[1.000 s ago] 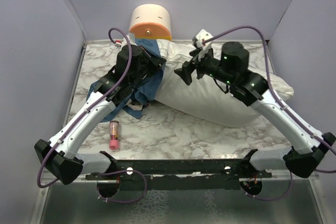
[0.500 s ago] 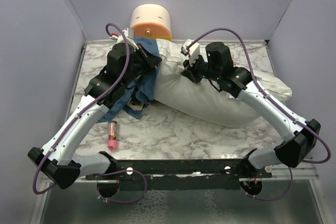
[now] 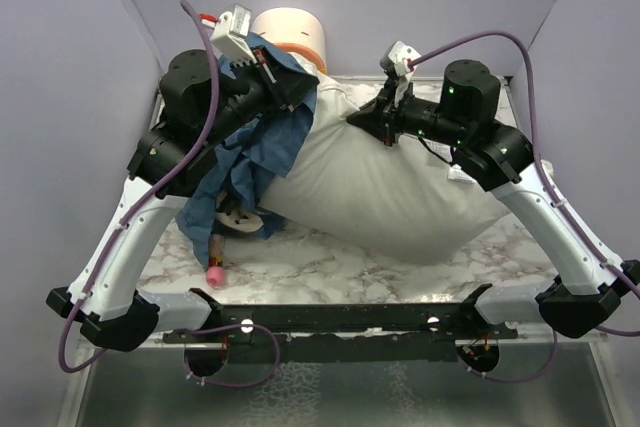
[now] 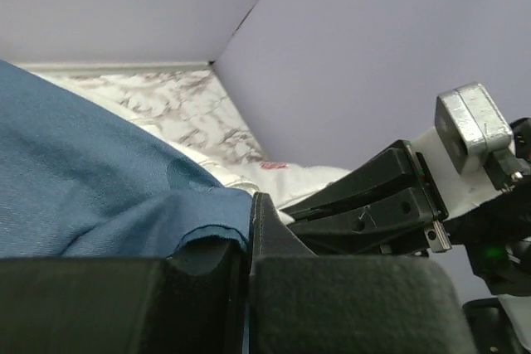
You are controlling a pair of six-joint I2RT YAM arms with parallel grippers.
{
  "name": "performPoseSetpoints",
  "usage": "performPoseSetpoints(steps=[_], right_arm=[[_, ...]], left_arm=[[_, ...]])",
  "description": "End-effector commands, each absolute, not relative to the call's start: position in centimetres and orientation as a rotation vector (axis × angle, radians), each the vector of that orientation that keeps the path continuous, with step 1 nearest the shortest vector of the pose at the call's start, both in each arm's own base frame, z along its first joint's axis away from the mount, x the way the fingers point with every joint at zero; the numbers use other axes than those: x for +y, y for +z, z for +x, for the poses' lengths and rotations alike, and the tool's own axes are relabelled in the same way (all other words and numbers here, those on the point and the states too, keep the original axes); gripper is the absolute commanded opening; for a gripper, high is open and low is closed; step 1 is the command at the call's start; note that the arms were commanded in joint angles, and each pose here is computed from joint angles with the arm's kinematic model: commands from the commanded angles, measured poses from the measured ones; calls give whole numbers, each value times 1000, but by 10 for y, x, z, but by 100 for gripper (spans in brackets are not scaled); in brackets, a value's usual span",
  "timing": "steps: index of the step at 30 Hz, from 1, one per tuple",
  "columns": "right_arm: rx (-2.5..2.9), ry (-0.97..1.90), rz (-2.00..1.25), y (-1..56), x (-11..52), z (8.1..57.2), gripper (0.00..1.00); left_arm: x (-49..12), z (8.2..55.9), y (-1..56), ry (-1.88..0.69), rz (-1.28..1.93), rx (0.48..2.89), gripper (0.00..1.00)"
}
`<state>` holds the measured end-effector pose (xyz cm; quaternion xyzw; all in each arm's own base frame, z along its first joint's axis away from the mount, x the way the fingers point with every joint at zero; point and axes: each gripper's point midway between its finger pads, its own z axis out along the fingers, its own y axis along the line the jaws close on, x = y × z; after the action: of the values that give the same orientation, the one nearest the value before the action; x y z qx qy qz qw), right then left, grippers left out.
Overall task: Put the pillow into the pillowcase
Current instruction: Stuff the pillow into the pillowcase.
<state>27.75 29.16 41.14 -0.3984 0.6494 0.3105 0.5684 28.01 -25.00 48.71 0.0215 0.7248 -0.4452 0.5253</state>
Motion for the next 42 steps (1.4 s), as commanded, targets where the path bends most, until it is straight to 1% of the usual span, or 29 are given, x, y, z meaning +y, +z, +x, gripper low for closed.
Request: performPoseSetpoints(steps=[1, 5, 11, 13, 15, 16, 17, 20, 22, 23, 24, 25, 26, 28, 30, 32, 34, 37, 39, 42], right_arm=[[1130, 921, -953, 527, 297, 219, 1], [1215, 943, -989, 489, 307, 228, 1], [1552, 857, -960, 402, 323, 280, 5], [1649, 808, -919, 376, 324, 299, 11], [1715, 767, -878, 358, 325, 316, 20], [1743, 753, -860, 352, 326, 323, 25], [1761, 747, -848, 349, 326, 327, 30], [1767, 764, -825, 358, 329, 330, 53], [1723, 776, -808, 378, 324, 323, 70], [1700, 776, -800, 387, 320, 318, 76], [1672, 775, -794, 398, 315, 312, 81], [1647, 779, -796, 405, 310, 305, 83], [1614, 791, -805, 414, 306, 295, 84], [1547, 836, -841, 426, 299, 273, 84], [1493, 898, -891, 424, 295, 248, 84], [1449, 959, -932, 422, 291, 224, 84], [1438, 1010, -970, 410, 288, 206, 84], [1494, 1057, -992, 379, 282, 190, 84], [1547, 1066, -989, 359, 278, 185, 84], [1614, 1063, -975, 338, 275, 184, 84]], left_arm=[[-258, 242, 543, -1243, 176, 1562, 0], [-260, 255, 519, -1214, 126, 1620, 0], [-263, 291, 452, -1069, 12, 1831, 0], [-262, 303, 424, -996, -11, 1904, 0], [-249, 318, 395, -892, -77, 1965, 1], [-239, 327, 381, -841, -114, 1983, 7], [-226, 337, 372, -794, -161, 1991, 16], [-188, 365, 362, -678, -258, 1983, 41], [-166, 379, 372, -581, -268, 1963, 52], [-158, 381, 383, -532, -249, 1945, 57], [-149, 383, 394, -467, -220, 1928, 62], [-141, 382, 403, -411, -201, 1914, 67], [-130, 380, 410, -344, -186, 1900, 73], [-119, 370, 420, -269, -104, 1885, 78], [-119, 353, 420, -270, 14, 1881, 79], [-128, 332, 411, -334, 129, 1887, 80], [-139, 306, 393, -438, 195, 1909, 80], [-149, 282, 348, -565, 177, 2003, 80], [-151, 273, 318, -602, 131, 2065, 82], [-151, 278, 299, -619, 40, 2089, 88]])
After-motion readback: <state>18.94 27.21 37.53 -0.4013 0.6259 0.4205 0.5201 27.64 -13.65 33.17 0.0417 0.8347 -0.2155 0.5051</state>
